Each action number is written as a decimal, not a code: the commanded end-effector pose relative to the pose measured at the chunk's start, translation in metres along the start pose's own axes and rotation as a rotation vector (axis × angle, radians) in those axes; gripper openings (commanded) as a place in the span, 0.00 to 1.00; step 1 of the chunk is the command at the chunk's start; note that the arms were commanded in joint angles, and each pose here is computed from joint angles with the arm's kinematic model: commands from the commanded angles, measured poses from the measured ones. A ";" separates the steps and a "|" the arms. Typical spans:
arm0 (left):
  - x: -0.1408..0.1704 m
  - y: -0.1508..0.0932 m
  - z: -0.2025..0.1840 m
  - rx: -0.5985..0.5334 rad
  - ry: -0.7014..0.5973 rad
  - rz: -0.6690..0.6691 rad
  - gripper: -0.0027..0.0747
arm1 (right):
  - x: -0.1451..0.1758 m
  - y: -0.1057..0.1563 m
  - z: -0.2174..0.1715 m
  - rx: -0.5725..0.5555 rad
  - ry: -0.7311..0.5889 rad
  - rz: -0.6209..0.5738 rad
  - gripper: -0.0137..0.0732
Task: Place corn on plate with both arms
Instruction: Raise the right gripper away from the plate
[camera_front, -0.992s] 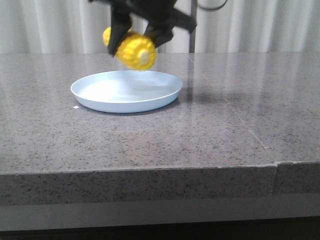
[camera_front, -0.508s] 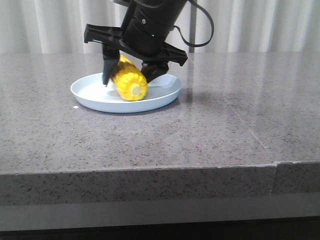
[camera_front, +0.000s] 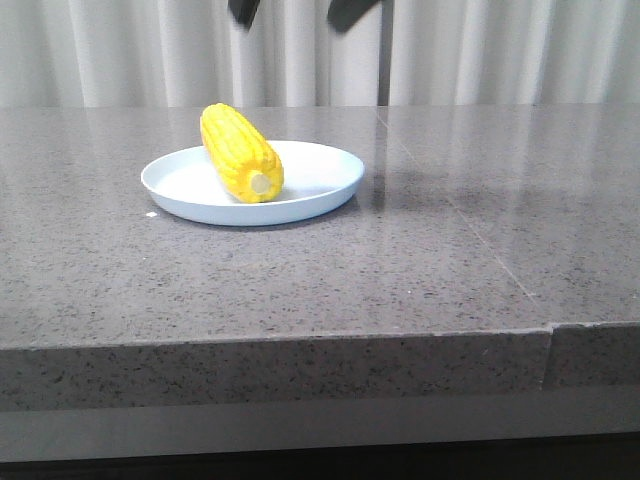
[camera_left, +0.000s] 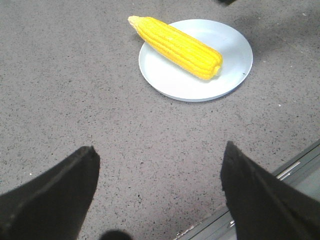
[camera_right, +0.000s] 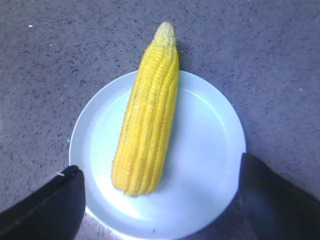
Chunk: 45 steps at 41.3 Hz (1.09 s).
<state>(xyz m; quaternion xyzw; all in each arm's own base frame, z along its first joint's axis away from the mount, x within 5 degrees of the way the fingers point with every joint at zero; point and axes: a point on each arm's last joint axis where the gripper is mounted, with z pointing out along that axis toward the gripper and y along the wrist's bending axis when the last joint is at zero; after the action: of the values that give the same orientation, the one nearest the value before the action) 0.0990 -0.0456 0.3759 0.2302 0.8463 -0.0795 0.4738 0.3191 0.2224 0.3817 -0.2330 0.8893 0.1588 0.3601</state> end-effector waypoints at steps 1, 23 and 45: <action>-0.013 0.000 -0.006 0.006 -0.103 -0.016 0.67 | -0.004 0.002 -0.068 0.008 -0.128 -0.099 0.90; -0.013 0.000 -0.006 0.006 -0.103 -0.016 0.67 | 0.116 -0.008 -0.198 0.064 -0.216 -0.137 0.90; -0.013 0.000 -0.006 0.006 -0.103 -0.016 0.66 | 0.210 -0.018 -0.239 0.078 -0.306 -0.133 0.86</action>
<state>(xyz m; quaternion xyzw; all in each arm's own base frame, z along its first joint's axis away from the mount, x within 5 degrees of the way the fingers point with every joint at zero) 0.0990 -0.0456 0.3759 0.2302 0.8463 -0.0795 0.4738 0.0626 0.0409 0.3860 -0.2569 0.8350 0.1349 0.4675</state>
